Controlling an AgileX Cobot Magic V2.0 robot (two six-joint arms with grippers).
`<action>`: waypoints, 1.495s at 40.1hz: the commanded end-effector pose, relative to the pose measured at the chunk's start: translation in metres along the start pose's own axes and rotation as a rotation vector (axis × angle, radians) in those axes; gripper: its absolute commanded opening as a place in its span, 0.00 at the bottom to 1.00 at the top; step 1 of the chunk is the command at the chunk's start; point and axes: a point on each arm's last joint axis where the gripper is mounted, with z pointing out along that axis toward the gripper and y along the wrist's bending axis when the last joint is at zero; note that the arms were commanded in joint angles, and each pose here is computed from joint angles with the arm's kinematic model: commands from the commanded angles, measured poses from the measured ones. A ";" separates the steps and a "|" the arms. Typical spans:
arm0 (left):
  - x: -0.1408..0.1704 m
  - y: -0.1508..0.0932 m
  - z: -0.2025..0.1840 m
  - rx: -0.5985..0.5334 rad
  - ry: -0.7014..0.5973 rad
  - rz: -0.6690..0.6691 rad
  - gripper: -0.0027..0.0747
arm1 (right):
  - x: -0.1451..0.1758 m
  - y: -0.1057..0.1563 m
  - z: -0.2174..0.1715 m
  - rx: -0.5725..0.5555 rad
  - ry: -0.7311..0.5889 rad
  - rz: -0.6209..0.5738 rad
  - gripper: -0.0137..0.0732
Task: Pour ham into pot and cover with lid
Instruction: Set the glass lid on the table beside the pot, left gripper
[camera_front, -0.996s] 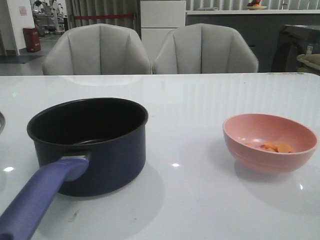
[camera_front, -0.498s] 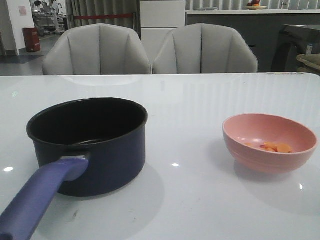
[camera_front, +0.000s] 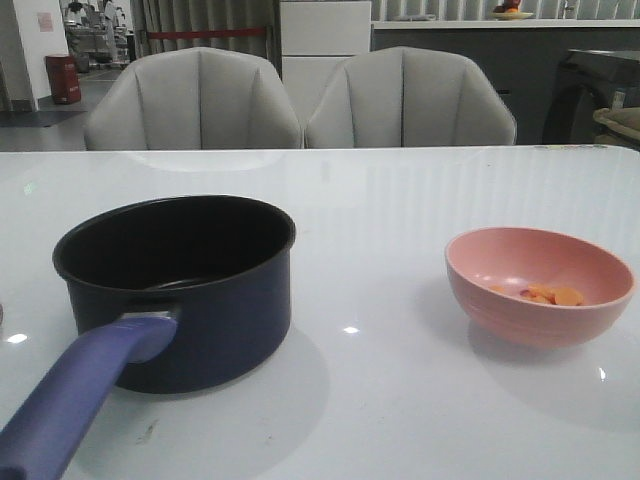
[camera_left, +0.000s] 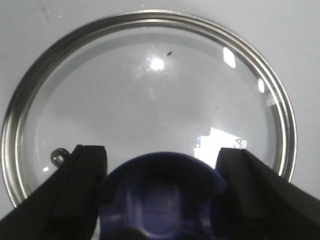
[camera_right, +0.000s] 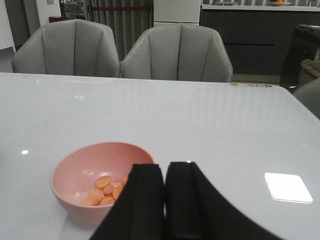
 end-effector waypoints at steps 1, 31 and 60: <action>-0.004 -0.010 -0.016 0.012 -0.070 0.045 0.65 | -0.005 0.000 -0.001 -0.003 -0.095 -0.016 0.34; 0.017 -0.025 -0.090 0.012 -0.220 0.170 0.71 | -0.005 0.000 -0.001 -0.003 -0.095 -0.016 0.34; 0.185 0.016 -0.179 0.323 -1.093 0.213 0.71 | -0.005 0.000 -0.001 -0.003 -0.094 -0.016 0.34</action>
